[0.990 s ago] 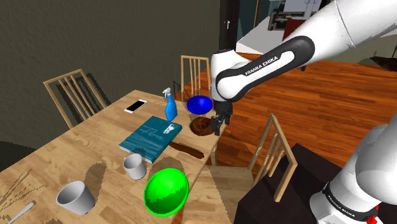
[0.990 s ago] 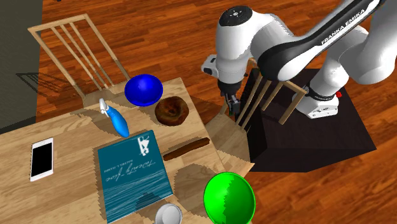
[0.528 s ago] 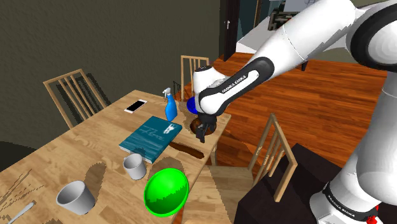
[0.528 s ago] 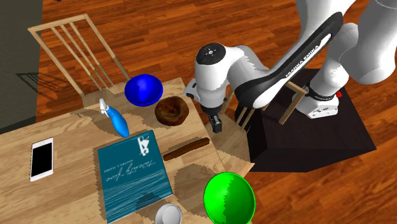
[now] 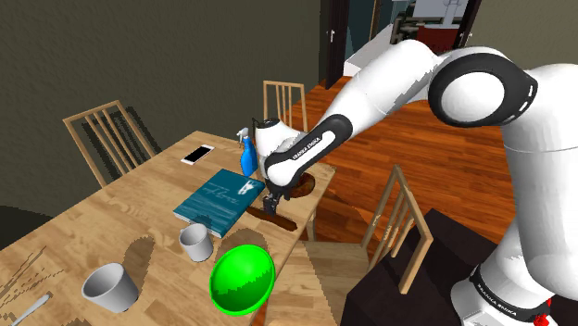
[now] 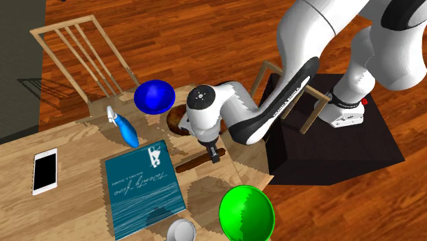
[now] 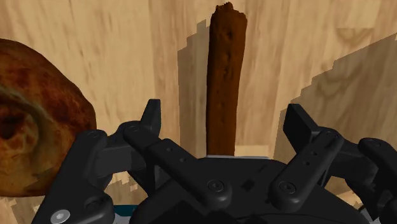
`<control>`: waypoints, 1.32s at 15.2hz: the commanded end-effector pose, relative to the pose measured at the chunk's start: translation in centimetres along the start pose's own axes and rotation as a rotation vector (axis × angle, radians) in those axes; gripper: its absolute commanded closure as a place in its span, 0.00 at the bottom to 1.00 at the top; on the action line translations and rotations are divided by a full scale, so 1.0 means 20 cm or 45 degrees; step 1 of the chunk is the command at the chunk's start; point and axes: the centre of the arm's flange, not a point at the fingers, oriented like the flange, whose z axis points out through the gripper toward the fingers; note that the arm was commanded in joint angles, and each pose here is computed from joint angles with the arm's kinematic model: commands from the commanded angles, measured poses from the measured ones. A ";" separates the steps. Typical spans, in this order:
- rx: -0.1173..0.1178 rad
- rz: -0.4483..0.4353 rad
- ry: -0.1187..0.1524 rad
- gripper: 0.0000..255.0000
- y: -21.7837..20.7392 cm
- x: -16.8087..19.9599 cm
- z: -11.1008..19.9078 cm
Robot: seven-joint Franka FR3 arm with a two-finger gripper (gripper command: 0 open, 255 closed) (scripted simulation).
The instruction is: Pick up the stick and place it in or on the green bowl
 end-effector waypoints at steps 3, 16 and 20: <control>-0.022 -0.037 0.010 0.00 -0.06 0.19 0.17; -0.023 -0.040 0.011 0.00 -0.06 0.20 0.38; -0.023 -0.040 0.011 1.00 -0.06 0.20 0.38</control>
